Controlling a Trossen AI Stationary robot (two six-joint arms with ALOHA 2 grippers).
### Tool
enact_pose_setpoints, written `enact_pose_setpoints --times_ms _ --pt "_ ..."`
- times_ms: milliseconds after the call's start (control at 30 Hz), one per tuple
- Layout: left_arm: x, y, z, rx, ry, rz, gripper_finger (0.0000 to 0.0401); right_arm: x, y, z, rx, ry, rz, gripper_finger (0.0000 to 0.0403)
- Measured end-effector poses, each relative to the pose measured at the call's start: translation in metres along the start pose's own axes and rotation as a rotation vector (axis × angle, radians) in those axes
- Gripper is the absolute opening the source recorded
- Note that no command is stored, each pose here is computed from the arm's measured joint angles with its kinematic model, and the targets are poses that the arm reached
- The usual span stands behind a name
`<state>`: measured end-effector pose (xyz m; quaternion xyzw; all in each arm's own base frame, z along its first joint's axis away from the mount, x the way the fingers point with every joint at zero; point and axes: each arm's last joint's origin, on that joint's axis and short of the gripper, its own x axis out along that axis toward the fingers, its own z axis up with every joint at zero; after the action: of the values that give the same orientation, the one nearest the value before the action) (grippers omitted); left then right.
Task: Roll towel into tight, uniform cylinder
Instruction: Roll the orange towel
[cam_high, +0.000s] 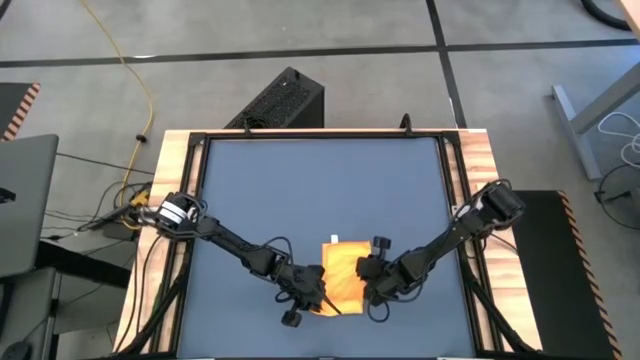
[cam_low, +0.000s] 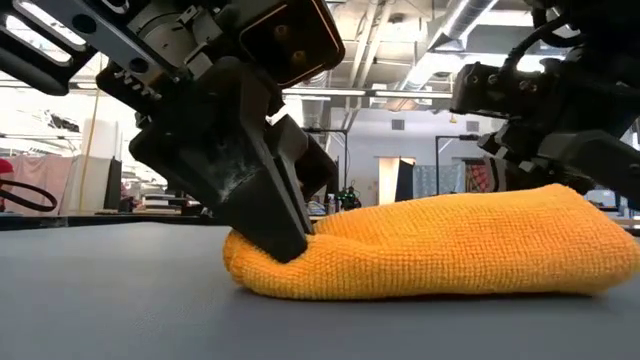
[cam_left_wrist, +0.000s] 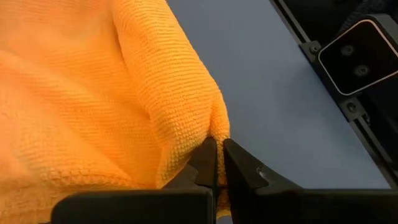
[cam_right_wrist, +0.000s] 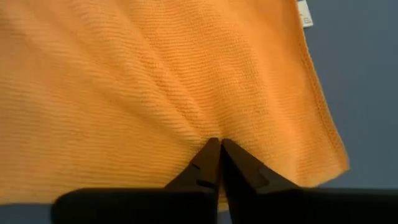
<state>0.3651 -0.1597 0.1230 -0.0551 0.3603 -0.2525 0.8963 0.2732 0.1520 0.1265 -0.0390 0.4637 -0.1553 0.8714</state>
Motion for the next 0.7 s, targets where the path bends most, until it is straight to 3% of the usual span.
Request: enact_pose_setpoints --times_ms 367,700 --pt "0.000 0.002 0.001 0.006 -0.002 0.000 0.0000 -0.048 -0.010 0.024 0.025 -0.061 0.052 0.0104" --pt "0.000 0.002 0.001 0.009 -0.002 -0.001 0.0000 -0.103 0.007 0.027 0.094 -0.228 0.250 0.0148"
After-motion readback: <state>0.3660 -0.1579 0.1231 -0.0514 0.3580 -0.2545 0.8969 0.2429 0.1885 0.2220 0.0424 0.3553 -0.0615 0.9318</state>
